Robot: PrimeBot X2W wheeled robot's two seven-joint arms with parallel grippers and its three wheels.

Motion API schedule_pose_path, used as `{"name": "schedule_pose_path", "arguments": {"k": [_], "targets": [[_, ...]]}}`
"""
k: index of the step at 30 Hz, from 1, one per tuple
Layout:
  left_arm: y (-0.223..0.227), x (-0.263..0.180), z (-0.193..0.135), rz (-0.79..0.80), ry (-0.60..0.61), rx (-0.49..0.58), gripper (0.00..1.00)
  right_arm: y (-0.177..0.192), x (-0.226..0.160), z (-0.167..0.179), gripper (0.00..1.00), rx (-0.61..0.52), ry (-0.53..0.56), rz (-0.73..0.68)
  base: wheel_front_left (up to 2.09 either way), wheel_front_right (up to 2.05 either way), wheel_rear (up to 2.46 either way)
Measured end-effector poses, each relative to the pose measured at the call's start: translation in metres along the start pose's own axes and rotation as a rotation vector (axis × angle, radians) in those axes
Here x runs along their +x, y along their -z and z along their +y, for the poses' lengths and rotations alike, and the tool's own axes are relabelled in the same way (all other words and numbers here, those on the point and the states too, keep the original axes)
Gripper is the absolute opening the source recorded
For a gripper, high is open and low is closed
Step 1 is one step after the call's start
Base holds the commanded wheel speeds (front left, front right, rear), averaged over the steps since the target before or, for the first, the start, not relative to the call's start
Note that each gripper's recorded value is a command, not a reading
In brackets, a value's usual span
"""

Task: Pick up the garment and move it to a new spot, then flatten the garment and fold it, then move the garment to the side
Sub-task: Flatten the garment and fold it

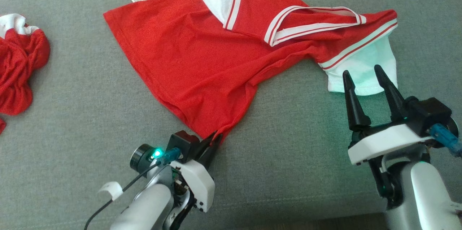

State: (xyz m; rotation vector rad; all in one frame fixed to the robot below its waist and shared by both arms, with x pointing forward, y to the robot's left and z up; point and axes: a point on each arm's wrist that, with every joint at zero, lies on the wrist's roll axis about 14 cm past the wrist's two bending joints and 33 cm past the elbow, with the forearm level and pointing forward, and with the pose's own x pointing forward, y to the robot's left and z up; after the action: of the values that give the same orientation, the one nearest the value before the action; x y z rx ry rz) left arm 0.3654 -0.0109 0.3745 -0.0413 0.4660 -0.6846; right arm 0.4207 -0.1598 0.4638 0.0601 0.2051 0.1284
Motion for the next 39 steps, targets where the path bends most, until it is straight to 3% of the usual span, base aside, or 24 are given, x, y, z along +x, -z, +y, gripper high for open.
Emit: {"name": "schedule_pose_path", "arguments": {"k": [4, 12, 14, 24, 25, 26, 27, 28, 32, 39], "targets": [[-0.001, 0.0, 0.001, -0.016, -0.006, 0.001, 0.0, 0.004, -0.001, -0.013, 1.0, 0.02, 0.037, 0.01, 0.0, 0.0, 0.0], [-0.003, 0.002, 0.006, -0.03, -0.019, 0.0, 0.0, 0.014, 0.005, -0.072, 1.0, 0.041, 0.202, 0.05, 0.0, 0.0, 0.0], [-0.005, 0.004, 0.009, -0.036, -0.021, -0.001, 0.0, 0.033, 0.007, -0.087, 1.0, 0.057, 0.24, 0.122, 0.0, 0.0, 0.0], [-0.011, 0.013, 0.017, -0.068, -0.028, -0.022, 0.0, 0.085, 0.022, -0.093, 1.0, 0.131, 0.252, 0.341, 0.0, 0.0, 0.0], [-0.012, 0.014, 0.018, -0.073, -0.029, -0.024, 0.0, 0.089, 0.024, -0.092, 0.96, 0.14, 0.248, 0.363, 0.0, 0.0, 0.0], [-0.012, 0.014, 0.02, -0.078, -0.031, -0.026, 0.0, 0.093, 0.025, -0.09, 0.44, 0.145, 0.243, 0.382, 0.0, 0.0, 0.0], [-0.013, 0.014, 0.021, -0.082, -0.034, -0.029, 0.0, 0.095, 0.026, -0.089, 0.14, 0.154, 0.239, 0.392, 0.0, 0.0, 0.0], [-0.014, 0.014, 0.023, -0.088, -0.038, -0.031, 0.0, 0.097, 0.027, -0.088, 0.0, 0.162, 0.236, 0.399, 0.0, 0.0, 0.0], [-0.024, 0.011, 0.034, -0.132, -0.07, -0.028, 0.0, 0.092, 0.031, -0.085, 0.0, 0.167, 0.216, 0.381, 0.0, 0.0, 0.0], [-0.071, -0.005, 0.052, -0.295, -0.151, -0.009, 0.0, 0.043, 0.029, -0.06, 0.0, 0.153, 0.131, 0.18, 0.0, 0.0, 0.0]]}}
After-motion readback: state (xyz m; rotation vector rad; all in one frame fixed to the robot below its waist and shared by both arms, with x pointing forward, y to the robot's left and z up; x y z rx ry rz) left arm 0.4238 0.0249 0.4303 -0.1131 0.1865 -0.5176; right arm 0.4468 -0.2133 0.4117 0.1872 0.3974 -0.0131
